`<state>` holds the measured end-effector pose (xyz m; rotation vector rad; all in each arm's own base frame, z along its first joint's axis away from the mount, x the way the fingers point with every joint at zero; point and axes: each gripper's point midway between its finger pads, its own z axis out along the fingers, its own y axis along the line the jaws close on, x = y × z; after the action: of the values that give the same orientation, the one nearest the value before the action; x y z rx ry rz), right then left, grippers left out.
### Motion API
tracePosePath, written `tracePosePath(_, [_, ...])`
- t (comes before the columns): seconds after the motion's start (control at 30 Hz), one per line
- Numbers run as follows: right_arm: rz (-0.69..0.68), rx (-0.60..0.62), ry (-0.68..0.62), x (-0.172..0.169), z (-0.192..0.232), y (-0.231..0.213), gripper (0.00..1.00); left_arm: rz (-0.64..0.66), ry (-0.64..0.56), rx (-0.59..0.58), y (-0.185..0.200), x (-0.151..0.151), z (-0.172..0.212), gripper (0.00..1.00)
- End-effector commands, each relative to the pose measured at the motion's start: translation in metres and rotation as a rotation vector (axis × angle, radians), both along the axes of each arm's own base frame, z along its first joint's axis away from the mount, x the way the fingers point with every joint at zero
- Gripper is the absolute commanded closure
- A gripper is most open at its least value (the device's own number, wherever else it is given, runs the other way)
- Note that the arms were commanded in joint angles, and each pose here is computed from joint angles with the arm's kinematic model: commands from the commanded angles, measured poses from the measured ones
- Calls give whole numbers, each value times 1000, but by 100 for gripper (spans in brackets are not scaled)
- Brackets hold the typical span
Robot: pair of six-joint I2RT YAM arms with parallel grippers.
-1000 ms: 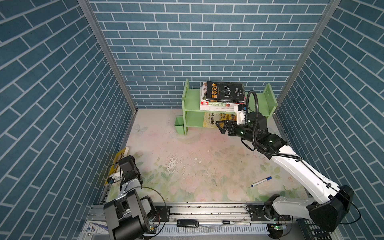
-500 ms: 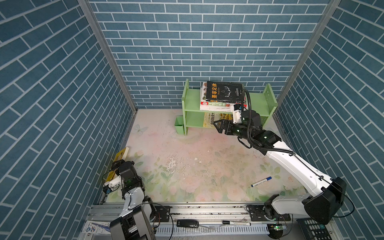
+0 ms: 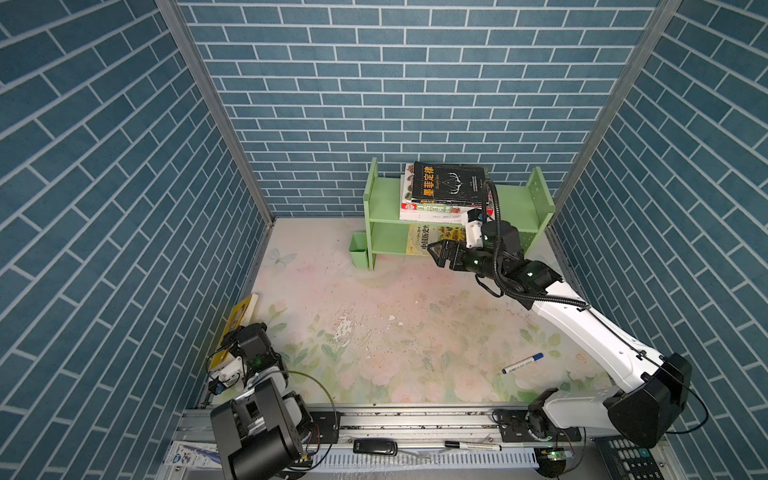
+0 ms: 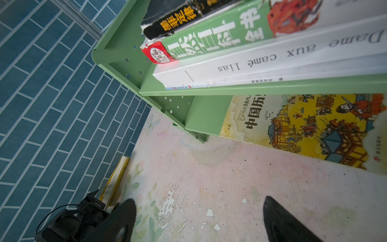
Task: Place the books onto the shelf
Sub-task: 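Grasp the yellow book's edge with the left gripper and lift it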
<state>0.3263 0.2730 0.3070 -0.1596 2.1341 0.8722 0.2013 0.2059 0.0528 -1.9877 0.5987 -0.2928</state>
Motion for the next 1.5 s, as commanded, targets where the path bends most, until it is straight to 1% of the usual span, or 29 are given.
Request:
tracePosePath(0.0, [-25,19,-24,-3,19,-5,5,10,-18,-25,3,0,-10,5])
tracePosePath(0.13, [-25,19,-23,-3,19,-5,5,2,-39,-40,9,7,-18,10])
tracePosePath(0.23, [-26,17,-19,-3,17,-5,5,-24,-64,-59,11,16,-26,18])
tracePosePath(0.37, [-26,17,-19,-3,17,-5,5,-39,-119,-65,11,25,-35,37])
tracePosePath(0.47, [-50,6,-21,0,15,-9,5,-50,-172,-54,11,30,-40,58])
tracePosePath(0.5, [-50,6,-21,0,15,-9,5,-50,-196,-95,8,32,-47,64])
tracePosePath(0.57, [-50,5,-20,1,14,-8,5,-64,-183,-139,4,36,-60,77])
tracePosePath(0.63, [-48,6,-17,1,13,-7,5,-86,-172,-148,2,38,-64,84])
tracePosePath(0.7, [-47,6,-16,1,13,-6,5,-93,-153,-116,3,36,-59,87])
tracePosePath(0.77, [-47,2,-12,2,11,-6,5,-92,-156,-90,6,36,-52,87])
tracePosePath(0.87, [-48,-1,-12,3,10,-6,5,-121,-183,-77,7,46,-43,88])
tracePosePath(0.97, [-46,4,-12,3,9,-5,5,-201,-215,-51,5,64,-29,92])
tracePosePath(1.0, [-46,5,-12,3,8,-5,5,-232,-223,-43,3,70,-24,92])
tracePosePath(1.17, [-52,11,-17,0,7,-8,5,-355,-231,-41,-18,80,-11,93])
tracePosePath(1.23, [-56,11,-18,-1,6,-10,5,-417,-230,-53,-30,84,-8,93])
tracePosePath(1.3, [-54,12,-18,-3,4,-11,5,-517,-213,-69,-50,92,-4,93])
tracePosePath(1.4, [-48,13,-17,-6,2,-12,5,-687,-156,-82,-84,105,4,93])
tracePosePath(1.47, [-40,13,-13,-8,0,-12,5,-791,-112,-58,-108,109,15,94])
